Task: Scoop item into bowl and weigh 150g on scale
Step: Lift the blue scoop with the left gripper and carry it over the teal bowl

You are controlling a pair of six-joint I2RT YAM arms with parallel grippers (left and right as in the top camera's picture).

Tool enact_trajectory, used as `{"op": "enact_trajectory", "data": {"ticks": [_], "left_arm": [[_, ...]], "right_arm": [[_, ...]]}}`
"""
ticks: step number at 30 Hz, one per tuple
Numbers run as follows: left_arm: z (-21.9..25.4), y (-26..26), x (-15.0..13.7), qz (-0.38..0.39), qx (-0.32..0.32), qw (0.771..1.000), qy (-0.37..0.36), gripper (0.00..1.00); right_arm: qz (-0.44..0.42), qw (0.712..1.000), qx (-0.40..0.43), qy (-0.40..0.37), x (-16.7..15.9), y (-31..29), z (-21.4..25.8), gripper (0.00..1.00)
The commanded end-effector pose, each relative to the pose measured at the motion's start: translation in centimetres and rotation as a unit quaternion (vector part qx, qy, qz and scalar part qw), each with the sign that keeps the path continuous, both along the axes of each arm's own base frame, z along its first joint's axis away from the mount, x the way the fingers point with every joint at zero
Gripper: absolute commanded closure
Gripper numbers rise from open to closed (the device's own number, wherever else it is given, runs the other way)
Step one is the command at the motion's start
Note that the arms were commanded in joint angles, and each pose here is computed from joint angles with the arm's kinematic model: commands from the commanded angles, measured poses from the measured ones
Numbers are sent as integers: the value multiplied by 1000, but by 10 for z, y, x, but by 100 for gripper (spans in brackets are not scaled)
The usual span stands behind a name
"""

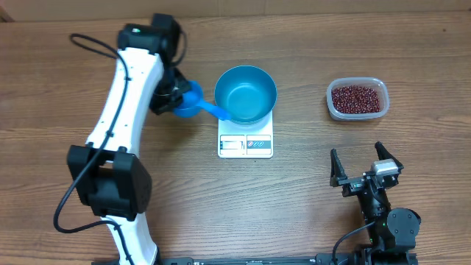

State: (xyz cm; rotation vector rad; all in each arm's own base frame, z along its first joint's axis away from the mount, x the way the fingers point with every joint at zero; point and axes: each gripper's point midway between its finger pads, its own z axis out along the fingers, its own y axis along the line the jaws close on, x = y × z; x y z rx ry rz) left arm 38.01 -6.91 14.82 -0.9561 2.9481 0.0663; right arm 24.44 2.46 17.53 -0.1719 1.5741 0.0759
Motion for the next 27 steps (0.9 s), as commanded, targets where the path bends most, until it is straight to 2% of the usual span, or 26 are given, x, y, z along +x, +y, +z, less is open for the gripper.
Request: {"op": "enact_trajectory", "data": {"ticks": [1,6,11,27], "left_arm": [[3,-20,7,-22,13,999,-23,96],[4,-56,14,-93,15,994,-56,96],[8,-92,27,-122,-16,987,-100,96],[22,-116,43,-131,-48,979,-148,96]], "right_arm": [[1,1000,-7,-3,0,0,-2,0],[1,1000,-7,-3,0,0,-2,0],[1,1000,-7,-3,0,0,-2,0],[1,1000,-7,-6,0,0,-1,0]]}}
